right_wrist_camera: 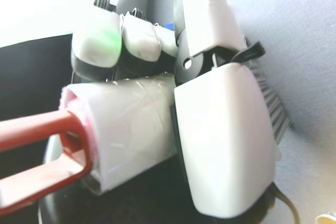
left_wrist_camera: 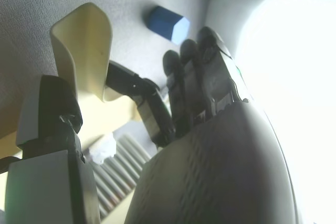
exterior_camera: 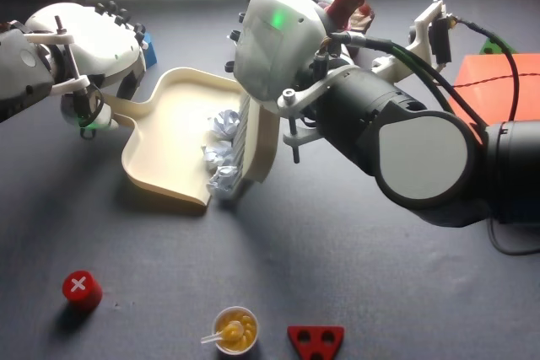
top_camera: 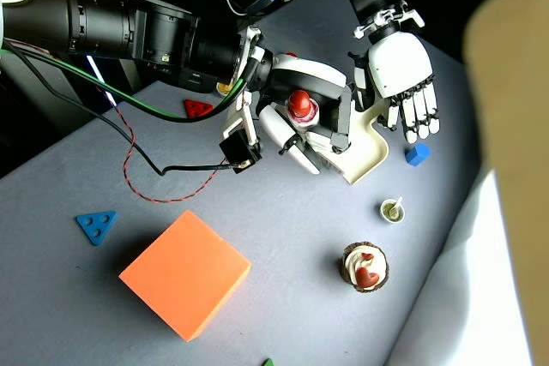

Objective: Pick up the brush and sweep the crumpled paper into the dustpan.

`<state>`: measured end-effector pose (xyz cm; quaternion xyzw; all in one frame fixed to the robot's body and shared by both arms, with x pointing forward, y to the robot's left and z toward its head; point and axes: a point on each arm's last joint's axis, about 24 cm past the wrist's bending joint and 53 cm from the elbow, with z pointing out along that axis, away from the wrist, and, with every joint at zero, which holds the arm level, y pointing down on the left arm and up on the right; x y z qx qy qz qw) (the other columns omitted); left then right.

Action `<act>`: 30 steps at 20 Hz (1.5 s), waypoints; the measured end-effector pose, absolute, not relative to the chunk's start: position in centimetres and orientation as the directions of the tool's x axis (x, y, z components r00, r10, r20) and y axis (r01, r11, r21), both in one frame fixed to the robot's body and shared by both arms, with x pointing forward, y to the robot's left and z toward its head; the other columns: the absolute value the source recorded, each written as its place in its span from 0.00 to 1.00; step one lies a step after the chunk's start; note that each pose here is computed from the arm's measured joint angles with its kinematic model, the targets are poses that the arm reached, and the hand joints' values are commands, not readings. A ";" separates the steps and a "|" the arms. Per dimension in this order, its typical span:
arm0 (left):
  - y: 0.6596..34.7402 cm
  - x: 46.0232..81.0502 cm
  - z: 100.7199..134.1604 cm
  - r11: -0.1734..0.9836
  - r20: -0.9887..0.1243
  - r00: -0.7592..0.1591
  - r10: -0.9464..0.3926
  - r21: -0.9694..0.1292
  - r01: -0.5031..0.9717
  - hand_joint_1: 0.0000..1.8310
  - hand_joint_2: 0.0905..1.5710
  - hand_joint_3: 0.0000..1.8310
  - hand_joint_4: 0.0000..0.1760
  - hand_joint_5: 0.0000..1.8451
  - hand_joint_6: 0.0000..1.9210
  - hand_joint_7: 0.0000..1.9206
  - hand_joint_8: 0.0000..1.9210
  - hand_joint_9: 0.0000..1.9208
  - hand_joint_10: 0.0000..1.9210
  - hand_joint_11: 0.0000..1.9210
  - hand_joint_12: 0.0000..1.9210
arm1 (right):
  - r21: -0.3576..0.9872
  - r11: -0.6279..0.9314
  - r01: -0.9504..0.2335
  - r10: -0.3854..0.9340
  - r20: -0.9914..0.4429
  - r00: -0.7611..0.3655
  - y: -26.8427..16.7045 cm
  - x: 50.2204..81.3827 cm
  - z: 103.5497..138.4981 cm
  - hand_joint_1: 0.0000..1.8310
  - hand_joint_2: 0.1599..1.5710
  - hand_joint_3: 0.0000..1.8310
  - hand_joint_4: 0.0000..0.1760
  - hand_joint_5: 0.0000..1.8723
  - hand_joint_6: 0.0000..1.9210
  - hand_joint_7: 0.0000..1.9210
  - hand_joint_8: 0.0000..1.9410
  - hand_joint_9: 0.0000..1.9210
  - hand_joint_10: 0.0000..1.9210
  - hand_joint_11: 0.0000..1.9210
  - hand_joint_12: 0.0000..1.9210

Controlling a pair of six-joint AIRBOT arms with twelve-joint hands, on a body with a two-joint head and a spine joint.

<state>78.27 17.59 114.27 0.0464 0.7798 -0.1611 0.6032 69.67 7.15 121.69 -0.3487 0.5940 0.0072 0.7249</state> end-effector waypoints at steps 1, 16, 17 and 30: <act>17.6 78.3 114.3 0.944 -0.956 -0.268 -0.122 -0.195 0.267 0.58 0.70 0.00 0.30 0.52 0.53 0.19 0.00 0.12 0.00 0.10 0.01 | -0.473 0.771 -0.426 -0.382 -0.879 0.285 7.3 69.6 121.8 0.87 0.73 0.00 0.54 0.54 1.00 0.62 1.00 0.71 1.00 0.76 1.00; 17.6 78.3 114.3 0.944 -0.956 -0.265 -0.122 -0.194 0.266 0.56 0.71 0.00 0.53 0.50 0.56 0.17 0.00 0.12 0.00 0.10 0.00 | -0.385 0.815 -0.434 -0.280 -0.916 0.287 7.8 69.0 122.1 0.87 0.72 0.00 0.45 0.51 1.00 0.58 1.00 0.68 1.00 0.74 1.00; 17.6 78.3 114.3 0.944 -0.956 -0.265 -0.122 -0.194 0.266 0.57 0.70 0.00 0.52 0.51 0.54 0.18 0.00 0.13 0.00 0.12 0.01 | -0.384 0.814 -0.435 -0.279 -0.916 0.287 7.9 69.0 122.1 0.87 0.73 0.00 0.46 0.52 1.00 0.57 1.00 0.67 1.00 0.74 1.00; 17.6 78.3 114.4 0.945 -0.957 -0.263 -0.121 -0.192 0.266 0.58 0.70 0.00 0.24 0.52 0.53 0.18 0.00 0.13 0.00 0.11 0.01 | -0.371 0.828 -0.420 -0.233 -0.910 0.344 8.6 68.4 123.0 0.86 0.74 0.00 0.65 0.50 1.00 0.58 1.00 0.67 1.00 0.74 1.00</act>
